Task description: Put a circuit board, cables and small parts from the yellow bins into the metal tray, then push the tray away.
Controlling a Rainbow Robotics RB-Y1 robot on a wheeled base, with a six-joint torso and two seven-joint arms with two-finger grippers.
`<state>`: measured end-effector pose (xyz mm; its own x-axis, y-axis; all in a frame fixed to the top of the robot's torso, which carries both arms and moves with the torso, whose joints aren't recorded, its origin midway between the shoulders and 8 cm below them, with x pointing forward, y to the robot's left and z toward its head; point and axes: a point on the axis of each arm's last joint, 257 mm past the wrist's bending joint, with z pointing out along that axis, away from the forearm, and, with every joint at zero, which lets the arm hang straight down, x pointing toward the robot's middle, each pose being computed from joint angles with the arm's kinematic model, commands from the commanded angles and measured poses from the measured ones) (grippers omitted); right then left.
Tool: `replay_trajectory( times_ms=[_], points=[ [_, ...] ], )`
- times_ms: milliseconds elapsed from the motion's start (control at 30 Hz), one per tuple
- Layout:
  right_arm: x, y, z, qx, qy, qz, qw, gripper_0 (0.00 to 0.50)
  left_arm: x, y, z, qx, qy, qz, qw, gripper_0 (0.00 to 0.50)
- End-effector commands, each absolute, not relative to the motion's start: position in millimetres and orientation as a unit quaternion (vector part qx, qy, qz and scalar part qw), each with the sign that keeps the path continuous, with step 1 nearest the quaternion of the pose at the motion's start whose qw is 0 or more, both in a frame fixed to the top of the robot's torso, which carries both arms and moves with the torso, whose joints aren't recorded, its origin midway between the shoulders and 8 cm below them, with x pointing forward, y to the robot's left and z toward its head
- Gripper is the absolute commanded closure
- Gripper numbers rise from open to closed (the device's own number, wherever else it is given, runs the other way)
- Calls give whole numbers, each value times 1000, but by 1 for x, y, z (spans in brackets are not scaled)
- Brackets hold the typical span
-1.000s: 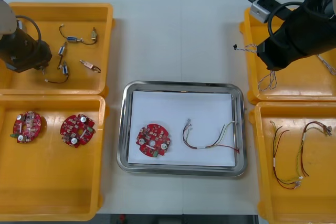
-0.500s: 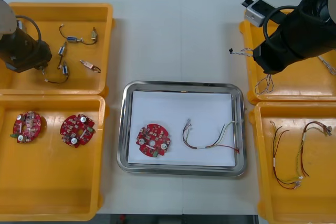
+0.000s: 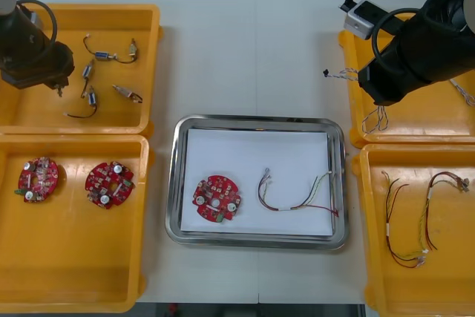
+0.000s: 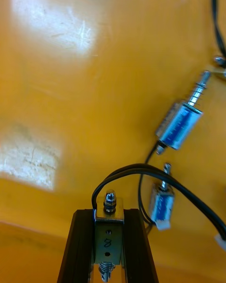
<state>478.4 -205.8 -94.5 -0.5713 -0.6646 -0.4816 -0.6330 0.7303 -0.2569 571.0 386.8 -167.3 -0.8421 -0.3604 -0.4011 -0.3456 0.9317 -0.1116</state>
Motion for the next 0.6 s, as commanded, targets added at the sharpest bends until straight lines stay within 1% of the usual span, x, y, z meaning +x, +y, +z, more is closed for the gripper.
replay_trajectory(
  times_ms=[33,200,433,533,600],
  points=[
    [476,-215,-89,-384,876,-55,285,500,563,397,-116,-196,947,0,254,500],
    [477,-216,-89,-383,877,-57,286,500,547,383,-110,-175,950,12,257,500],
    [477,-216,-88,-384,876,-58,286,500,521,351,-104,-151,956,16,251,500],
    [477,-216,-88,-384,876,-58,286,500,512,331,-102,-150,956,6,252,500],
    [477,-217,-89,-383,876,-59,286,500,511,316,-98,-147,954,-3,260,500]
  ],
)
